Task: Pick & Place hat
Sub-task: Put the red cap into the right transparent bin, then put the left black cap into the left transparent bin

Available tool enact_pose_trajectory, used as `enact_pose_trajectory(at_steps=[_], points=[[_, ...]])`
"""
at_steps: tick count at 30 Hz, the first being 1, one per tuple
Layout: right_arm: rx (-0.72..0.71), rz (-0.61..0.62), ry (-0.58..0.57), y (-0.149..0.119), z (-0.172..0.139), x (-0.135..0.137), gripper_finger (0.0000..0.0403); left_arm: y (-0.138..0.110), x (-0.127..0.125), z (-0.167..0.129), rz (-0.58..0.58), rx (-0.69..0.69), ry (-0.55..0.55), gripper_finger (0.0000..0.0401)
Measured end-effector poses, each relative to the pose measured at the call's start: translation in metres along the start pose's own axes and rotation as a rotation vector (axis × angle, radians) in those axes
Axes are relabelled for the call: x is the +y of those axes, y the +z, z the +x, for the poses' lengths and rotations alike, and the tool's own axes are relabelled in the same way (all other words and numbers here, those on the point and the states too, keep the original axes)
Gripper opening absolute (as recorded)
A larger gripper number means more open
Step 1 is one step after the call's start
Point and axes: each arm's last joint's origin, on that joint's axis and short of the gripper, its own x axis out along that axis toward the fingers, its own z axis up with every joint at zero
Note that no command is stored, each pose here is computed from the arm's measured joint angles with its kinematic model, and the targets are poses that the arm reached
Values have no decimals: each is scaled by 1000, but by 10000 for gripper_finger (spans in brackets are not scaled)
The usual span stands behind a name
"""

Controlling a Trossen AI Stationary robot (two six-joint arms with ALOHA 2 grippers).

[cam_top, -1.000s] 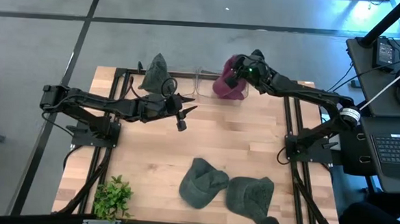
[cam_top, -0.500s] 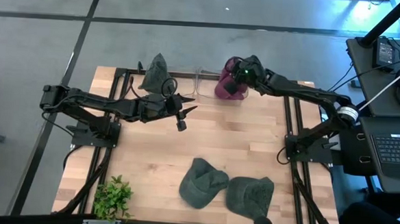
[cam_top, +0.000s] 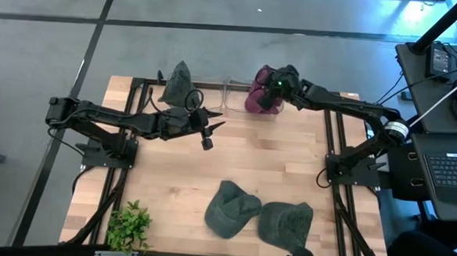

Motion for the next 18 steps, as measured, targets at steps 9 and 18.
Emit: enact_pose_trajectory(at_steps=[9, 18], points=[[-65, 48, -12, 7, -28, -13, 233, 0, 0, 0, 0, 0, 0, 127], [-52, 22, 72, -2, -88, -8, 248, 0, -1, 0, 0, -3, -11, 127]])
